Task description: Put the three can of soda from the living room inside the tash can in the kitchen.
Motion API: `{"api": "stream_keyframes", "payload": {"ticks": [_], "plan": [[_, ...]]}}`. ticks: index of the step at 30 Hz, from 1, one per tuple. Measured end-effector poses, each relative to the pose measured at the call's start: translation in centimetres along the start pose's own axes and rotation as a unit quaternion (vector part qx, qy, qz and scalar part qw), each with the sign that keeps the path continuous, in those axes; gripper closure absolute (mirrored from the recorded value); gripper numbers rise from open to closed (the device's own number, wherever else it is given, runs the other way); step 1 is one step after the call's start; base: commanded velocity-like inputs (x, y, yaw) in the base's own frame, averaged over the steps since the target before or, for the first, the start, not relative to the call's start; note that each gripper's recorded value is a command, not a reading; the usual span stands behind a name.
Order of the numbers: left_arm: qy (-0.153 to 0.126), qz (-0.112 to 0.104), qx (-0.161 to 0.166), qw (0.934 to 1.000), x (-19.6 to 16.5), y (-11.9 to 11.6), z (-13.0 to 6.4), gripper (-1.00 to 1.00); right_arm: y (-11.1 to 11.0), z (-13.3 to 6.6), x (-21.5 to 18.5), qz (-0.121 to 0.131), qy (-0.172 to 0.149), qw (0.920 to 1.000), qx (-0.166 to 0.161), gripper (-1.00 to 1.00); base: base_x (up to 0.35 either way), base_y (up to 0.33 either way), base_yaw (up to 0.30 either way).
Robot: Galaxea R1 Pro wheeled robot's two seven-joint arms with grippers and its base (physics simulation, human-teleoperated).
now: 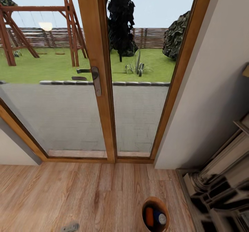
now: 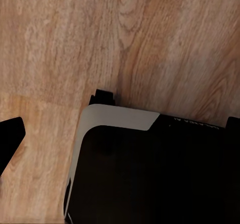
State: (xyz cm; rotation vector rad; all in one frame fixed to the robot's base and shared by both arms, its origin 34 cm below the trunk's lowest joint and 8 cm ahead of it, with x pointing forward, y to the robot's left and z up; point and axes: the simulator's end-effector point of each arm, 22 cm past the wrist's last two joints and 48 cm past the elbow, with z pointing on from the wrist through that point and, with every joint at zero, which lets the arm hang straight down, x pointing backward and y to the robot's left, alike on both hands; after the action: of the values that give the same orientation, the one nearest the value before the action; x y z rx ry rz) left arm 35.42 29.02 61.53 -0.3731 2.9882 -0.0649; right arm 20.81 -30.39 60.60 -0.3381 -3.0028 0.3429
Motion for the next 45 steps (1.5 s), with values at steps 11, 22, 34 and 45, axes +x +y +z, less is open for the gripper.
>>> {"api": "stream_keyframes", "payload": {"ticks": [11,22,34,45], "plan": [[0.005,-0.001,-0.002,1.0000,0.8,0.3,0.0,-1.00,-0.1,0.1,0.6,-0.001,0.004,1.0000,0.001,-1.00,0.000,0.000,0.000],[0.006,-0.001,-0.002,1.0000,1.0,0.3,0.0,-1.00,-0.2,0.1,0.9,-0.001,0.007,1.0000,0.001,-1.00,0.000,0.000,0.000],[0.014,-0.003,-0.004,0.9999,2.3,0.7,0.0,-1.00,-0.2,0.1,1.9,-0.002,0.016,0.9999,0.001,-1.00,0.000,0.000,0.000],[0.036,-0.003,-0.010,0.9993,5.6,1.6,-0.1,-1.00,0.0,0.2,3.8,-0.007,0.036,0.9993,0.000,-1.00,0.000,0.000,0.000]]}}
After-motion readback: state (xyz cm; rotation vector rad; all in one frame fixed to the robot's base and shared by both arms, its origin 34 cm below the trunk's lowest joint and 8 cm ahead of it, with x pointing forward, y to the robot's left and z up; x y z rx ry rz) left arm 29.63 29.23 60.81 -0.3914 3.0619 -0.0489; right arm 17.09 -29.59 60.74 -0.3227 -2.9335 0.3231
